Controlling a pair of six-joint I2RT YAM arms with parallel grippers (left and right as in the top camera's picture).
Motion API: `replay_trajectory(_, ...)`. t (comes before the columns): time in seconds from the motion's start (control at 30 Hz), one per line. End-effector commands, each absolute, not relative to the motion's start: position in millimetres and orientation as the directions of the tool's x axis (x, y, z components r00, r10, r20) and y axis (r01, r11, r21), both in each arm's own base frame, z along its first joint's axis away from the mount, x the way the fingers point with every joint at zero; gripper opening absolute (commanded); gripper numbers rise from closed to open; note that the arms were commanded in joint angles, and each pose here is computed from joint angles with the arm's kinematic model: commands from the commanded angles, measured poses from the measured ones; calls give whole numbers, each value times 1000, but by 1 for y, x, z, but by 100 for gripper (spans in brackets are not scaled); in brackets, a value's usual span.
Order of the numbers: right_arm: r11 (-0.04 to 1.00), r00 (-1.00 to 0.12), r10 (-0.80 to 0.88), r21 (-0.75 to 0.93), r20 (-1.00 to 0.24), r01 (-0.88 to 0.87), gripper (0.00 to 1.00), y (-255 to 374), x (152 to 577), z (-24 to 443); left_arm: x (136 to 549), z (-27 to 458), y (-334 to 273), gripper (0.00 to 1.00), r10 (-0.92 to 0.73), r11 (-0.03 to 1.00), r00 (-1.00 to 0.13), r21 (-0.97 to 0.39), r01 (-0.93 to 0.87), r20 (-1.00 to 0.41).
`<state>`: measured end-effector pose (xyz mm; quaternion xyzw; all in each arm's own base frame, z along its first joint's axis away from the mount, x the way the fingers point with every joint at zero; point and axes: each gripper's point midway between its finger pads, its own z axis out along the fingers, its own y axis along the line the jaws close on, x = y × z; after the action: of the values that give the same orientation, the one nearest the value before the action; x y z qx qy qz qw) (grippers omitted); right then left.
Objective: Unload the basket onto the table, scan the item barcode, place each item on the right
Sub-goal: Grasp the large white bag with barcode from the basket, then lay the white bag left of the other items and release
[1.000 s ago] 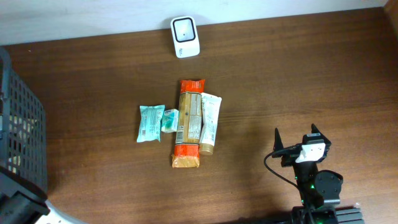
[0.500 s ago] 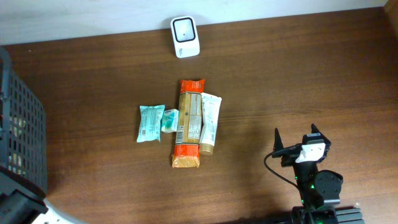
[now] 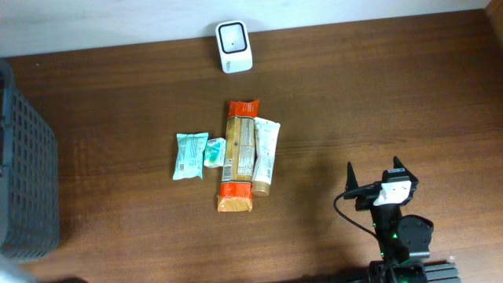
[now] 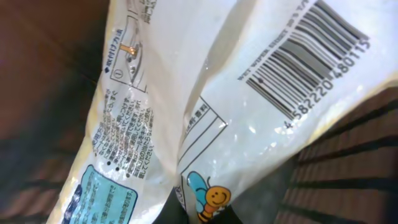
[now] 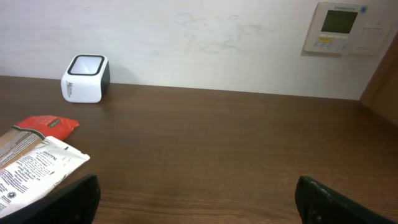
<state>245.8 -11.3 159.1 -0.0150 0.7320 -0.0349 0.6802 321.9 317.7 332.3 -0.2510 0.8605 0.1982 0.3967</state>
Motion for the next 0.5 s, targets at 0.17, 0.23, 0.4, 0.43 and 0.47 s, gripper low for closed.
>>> replay_trajectory(0.17, 997, -75, -65, -67, -995, 29, 99, -12, 246, 157, 302, 414, 178, 0, -303, 908, -405, -134, -397, -863)
replay_trajectory(0.23, 997, -75, -65, -67, -995, 29, 99, -12, 246, 157, 317, 382, 135, 0, -322, 935, -521, -181, -304, -790)
replay_trajectory(0.4, 997, -75, -65, -67, -995, 29, 99, -12, 246, 157, 357, 275, 34, 0, -260, 961, -764, -238, -144, -590)
replay_trajectory(0.43, 997, -75, -65, -67, -995, 29, 99, -12, 246, 157, 363, 256, 20, 0, -242, 964, -789, -232, -130, -565)
replay_trajectory(0.47, 997, -75, -65, -67, -995, 29, 99, -12, 246, 157, 369, 238, 8, 0, -222, 968, -810, -222, -117, -543)
